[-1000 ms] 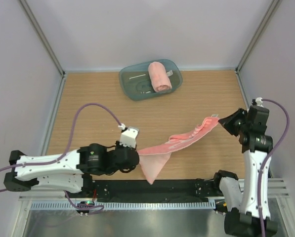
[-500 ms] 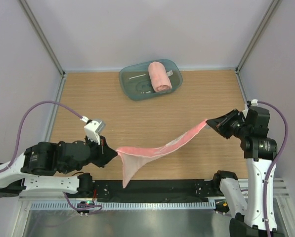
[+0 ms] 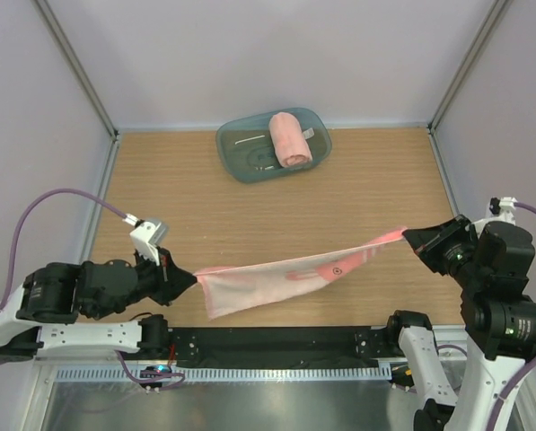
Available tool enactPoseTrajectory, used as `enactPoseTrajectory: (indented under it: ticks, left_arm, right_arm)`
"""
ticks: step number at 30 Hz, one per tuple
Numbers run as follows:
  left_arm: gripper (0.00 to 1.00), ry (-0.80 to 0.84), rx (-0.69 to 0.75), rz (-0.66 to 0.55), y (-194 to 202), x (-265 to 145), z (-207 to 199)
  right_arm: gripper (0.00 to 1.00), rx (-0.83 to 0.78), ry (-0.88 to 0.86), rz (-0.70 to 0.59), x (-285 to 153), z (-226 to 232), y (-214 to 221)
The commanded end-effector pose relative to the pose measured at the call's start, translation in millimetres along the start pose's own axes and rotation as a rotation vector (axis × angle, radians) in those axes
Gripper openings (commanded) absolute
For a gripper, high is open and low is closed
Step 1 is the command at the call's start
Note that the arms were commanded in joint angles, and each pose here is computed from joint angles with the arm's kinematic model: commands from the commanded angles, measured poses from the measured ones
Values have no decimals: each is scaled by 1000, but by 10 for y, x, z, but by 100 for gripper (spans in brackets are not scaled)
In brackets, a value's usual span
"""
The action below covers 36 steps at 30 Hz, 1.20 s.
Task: Roll the towels
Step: Flatten the towel
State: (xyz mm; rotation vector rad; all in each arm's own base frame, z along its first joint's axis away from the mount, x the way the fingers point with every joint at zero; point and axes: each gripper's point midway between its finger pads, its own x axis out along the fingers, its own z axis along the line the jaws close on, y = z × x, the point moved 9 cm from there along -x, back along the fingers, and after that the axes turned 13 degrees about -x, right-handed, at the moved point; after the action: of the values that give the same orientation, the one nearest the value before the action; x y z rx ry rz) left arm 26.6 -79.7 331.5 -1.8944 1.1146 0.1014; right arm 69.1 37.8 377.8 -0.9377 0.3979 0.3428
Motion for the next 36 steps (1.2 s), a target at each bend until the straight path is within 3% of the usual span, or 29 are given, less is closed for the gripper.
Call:
enactPoseTrajectory:
  ticks: [1, 8, 13, 14, 15, 16, 17, 19, 22, 27, 35, 36]
  left_arm:
    - [0, -29, 63, -8, 23, 115, -28]
    - [0, -178, 13, -192, -127, 319, -112]
    - [0, -380, 168, -111, -17, 843, -157]
    - [0, -414, 148, -61, -41, 1030, -29]
    - [0, -469, 135, -98, -127, 1149, 92]
    - [0, -403, 77, 8, -68, 1277, 140]
    - [0, -433, -17, -45, -256, 1436, 319]
    - [1, -427, -105, 34, -217, 1627, 538]
    - [0, -500, -185, 38, -379, 1858, 781]
    - [0, -687, -170, 28, -594, 2149, 976]
    - [0, -840, -184, 60, -866, 2406, 1374]
    - [0, -851, -188, 52, -932, 2412, 1404]
  right_arm:
    - [1, -51, 91, -70, -130, -47, -66]
    - [1, 8, 37, 125, 824, -164, -104]
    - [1, 36, 134, 260, 1656, -489, 6]
    - [1, 37, 139, 268, 1813, -541, 22]
    - [1, 40, 151, 291, 1927, -584, 49]
    - [1, 58, 184, 348, 2147, -679, 121]
    - [1, 61, 174, 330, 2296, -703, 112]
    - [1, 61, 197, 370, 2536, -781, 227]
    - [1, 55, 226, 439, 3005, -872, 393]
    - [1, 38, 213, 455, 3327, -749, 366]
    - [1, 0, 241, 476, 3772, -623, 193]
    - [6, 2, 208, 471, 3821, -557, 119]
